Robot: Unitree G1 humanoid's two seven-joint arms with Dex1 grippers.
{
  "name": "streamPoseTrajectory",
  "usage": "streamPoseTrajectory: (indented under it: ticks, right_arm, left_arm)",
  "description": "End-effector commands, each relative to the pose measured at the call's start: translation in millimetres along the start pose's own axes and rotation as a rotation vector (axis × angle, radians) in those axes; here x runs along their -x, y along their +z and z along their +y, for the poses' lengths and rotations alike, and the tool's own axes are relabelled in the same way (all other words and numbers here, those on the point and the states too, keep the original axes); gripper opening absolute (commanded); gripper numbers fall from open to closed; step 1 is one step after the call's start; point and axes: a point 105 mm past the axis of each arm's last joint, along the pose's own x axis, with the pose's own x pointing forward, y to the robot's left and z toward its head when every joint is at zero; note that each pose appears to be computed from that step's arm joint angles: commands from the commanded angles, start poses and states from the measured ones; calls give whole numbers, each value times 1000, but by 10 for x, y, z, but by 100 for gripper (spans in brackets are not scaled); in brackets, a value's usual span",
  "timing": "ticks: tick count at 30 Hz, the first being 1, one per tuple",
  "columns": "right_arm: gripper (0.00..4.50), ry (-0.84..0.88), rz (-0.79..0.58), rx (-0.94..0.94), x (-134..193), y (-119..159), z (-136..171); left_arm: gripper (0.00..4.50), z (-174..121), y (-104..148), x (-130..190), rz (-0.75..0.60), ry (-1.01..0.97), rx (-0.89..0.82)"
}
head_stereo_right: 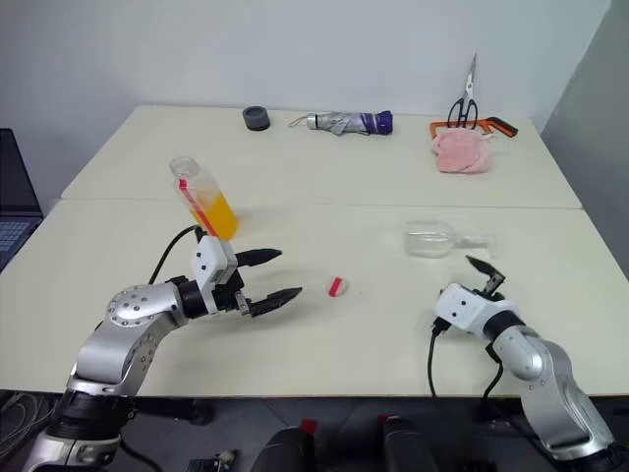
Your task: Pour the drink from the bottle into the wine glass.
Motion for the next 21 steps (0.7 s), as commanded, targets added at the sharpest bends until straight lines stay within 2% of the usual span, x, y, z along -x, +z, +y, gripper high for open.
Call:
streamPoseTrajectory:
  ticks: [1, 9, 14, 21]
  right_arm:
    - [441, -131, 3, 132, -108, -17, -249]
    - [441, -180, 49, 293, -460, -176, -366]
    - [441, -115, 87, 383, -546, -341, -270]
    - [441, -126, 97, 420, -696, -380, -285]
  left_arm:
    - [449, -41, 143, -77, -23, -103, -64]
    - [449, -72, 248, -333, -64, -195, -105]
    - [449, -64, 191, -337, -71, -196, -101]
    - [449, -54, 74, -328, -67, -196, -93]
